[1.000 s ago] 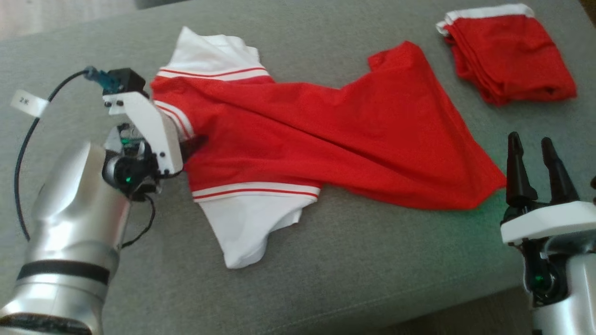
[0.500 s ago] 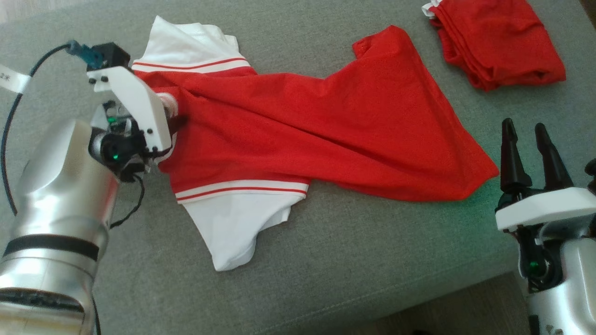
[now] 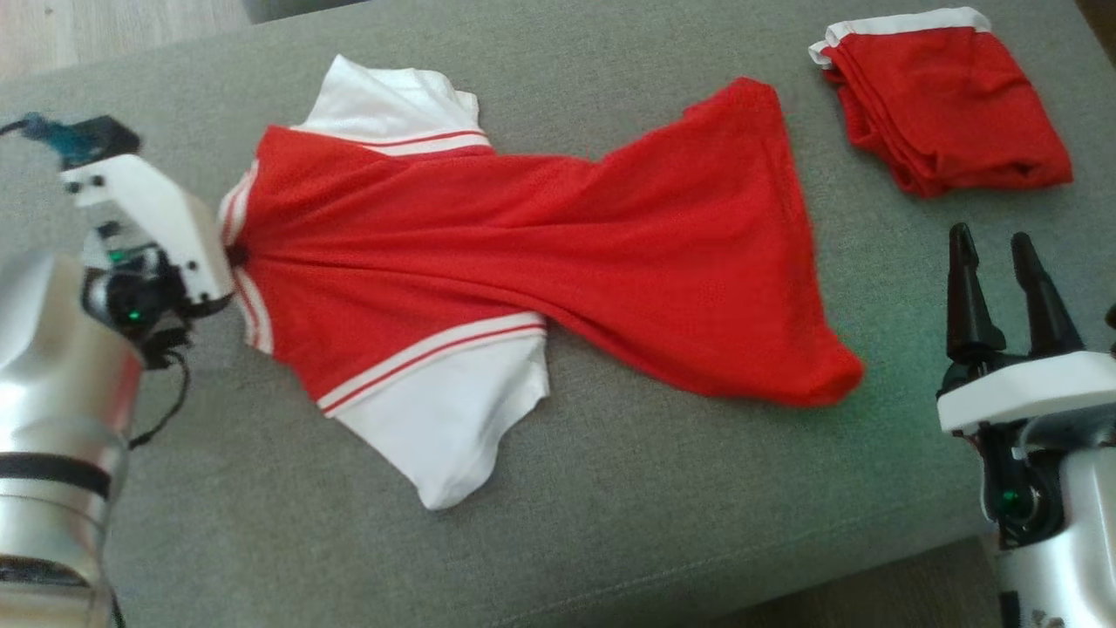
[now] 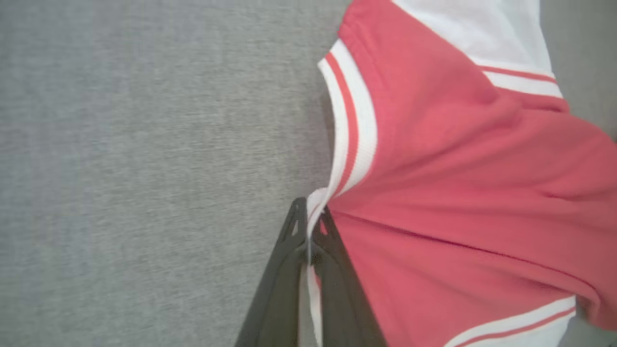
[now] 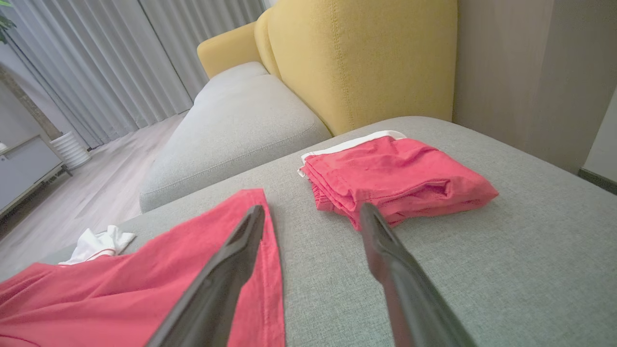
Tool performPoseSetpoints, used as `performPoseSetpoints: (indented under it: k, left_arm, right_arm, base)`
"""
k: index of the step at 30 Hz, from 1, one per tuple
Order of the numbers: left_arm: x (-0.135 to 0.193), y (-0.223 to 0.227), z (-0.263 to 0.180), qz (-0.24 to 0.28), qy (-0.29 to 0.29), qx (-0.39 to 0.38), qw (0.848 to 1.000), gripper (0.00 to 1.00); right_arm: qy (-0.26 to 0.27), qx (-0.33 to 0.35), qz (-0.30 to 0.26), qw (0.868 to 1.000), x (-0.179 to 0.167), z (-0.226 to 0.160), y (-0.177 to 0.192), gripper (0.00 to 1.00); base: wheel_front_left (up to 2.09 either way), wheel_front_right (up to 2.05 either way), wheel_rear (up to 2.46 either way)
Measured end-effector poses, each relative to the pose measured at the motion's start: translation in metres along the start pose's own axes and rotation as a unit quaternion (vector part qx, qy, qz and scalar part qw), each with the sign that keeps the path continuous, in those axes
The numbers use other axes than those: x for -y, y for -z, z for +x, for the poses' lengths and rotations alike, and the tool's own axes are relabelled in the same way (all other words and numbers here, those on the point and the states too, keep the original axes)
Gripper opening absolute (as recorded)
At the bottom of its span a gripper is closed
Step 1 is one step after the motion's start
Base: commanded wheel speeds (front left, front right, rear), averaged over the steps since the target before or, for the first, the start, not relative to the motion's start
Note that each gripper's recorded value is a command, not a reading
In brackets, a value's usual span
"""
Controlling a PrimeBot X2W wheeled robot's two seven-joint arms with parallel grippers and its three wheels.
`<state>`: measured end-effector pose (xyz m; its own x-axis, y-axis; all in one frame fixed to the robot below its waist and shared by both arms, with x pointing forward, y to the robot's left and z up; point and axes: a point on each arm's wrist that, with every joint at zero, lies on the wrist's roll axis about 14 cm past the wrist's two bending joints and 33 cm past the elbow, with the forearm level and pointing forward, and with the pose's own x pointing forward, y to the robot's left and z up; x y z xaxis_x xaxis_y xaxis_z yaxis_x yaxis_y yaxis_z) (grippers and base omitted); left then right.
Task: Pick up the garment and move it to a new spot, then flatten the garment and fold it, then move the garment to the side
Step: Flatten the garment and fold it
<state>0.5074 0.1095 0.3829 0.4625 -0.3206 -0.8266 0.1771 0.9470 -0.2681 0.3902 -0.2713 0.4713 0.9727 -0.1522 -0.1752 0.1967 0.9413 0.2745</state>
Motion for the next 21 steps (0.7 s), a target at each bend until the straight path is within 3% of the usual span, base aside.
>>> performPoseSetpoints:
  k: [10,11,12,13,14,21]
  left_arm:
    - [-0.042,-0.026,-0.001,-0.050,-0.060,0.083,0.993,0.00]
    - [-0.044,-0.029,-0.003,-0.052,-0.062,0.095,0.992,0.28]
    - [-0.046,-0.031,-0.005,-0.053,-0.064,0.105,0.991,0.66]
    - [-0.049,-0.033,-0.008,-0.055,-0.067,0.114,0.990,0.66]
    - [-0.050,-0.035,-0.011,-0.055,-0.070,0.126,0.988,1.00]
    - [-0.043,-0.056,-0.046,-0.009,-0.055,0.203,0.978,1.00]
  right_arm:
    - [0.011,-0.007,-0.009,1.000,0.010,0.003,0.001,1.00]
    - [0.009,-0.007,-0.010,1.000,0.008,0.004,0.002,1.00]
    - [0.007,-0.008,-0.012,1.000,0.007,0.005,0.002,1.00]
    - [0.004,-0.007,-0.012,1.000,0.005,0.006,0.002,1.00]
    - [0.001,-0.007,-0.011,1.000,0.003,0.006,0.002,1.00]
    - [-0.026,0.005,-0.011,1.000,-0.016,0.006,-0.005,1.00]
  base:
    - [0.00,0.00,0.00]
    - [0.00,0.00,0.00]
    - [0.00,0.00,0.00]
    - [0.00,0.00,0.00]
    - [0.00,0.00,0.00]
    - [0.00,0.00,0.00]
